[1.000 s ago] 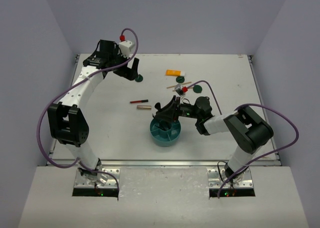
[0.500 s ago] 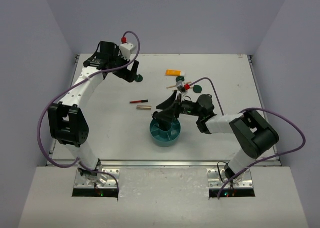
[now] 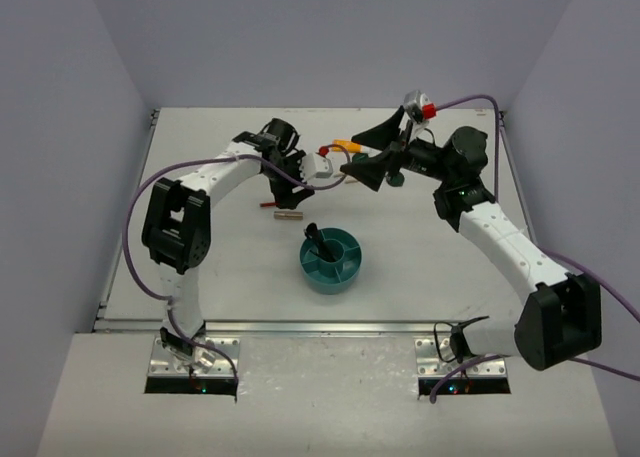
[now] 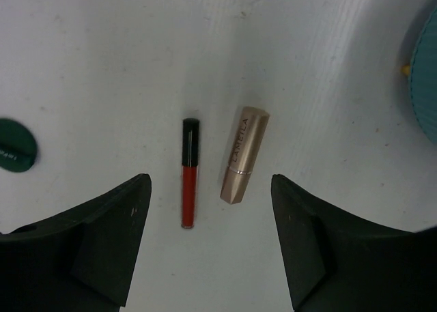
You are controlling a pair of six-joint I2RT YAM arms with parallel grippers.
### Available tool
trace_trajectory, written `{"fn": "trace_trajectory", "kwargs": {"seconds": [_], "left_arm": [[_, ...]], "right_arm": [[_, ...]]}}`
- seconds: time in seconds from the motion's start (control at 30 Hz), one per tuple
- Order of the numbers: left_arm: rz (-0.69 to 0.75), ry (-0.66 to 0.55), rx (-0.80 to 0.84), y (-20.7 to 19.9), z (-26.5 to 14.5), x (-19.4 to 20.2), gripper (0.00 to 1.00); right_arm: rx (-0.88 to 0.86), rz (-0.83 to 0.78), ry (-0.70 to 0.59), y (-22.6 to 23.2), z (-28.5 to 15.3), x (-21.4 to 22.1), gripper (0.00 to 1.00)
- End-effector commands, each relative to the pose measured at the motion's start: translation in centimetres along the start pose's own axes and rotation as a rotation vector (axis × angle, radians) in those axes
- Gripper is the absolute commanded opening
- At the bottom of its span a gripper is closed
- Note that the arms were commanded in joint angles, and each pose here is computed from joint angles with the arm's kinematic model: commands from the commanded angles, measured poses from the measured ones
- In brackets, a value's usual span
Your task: Organize the makeup
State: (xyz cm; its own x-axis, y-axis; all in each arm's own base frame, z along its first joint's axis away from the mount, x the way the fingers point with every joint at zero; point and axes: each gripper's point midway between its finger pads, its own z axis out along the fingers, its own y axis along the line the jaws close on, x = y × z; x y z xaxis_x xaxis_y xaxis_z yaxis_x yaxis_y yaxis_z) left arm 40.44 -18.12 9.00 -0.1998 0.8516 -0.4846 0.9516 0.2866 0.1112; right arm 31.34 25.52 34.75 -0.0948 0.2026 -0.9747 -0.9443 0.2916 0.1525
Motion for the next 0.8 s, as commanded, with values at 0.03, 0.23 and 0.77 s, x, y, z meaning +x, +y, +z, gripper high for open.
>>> {"fn": "trace_trajectory", "kwargs": {"seconds": [0.03, 0.23, 0.77], "left_arm": [[0.123, -0.038, 0.093, -0.8, 1.6, -0.1, 0.72], [0.068, 0.008, 0.092, -0.4, 5.0, 0.6, 0.73], [0.067, 0.046, 0.177, -3.9, 8.0, 2.1, 0.58]], "right_arm": [[0.081, 0.007, 0.112, -0.5, -1.3, 2.3, 0.90], [0.113, 0.007, 0.117, -0.6, -1.9, 3.2, 0.90], [0.151, 0.004, 0.150, -1.0, -2.5, 4.1, 0.90]]}}
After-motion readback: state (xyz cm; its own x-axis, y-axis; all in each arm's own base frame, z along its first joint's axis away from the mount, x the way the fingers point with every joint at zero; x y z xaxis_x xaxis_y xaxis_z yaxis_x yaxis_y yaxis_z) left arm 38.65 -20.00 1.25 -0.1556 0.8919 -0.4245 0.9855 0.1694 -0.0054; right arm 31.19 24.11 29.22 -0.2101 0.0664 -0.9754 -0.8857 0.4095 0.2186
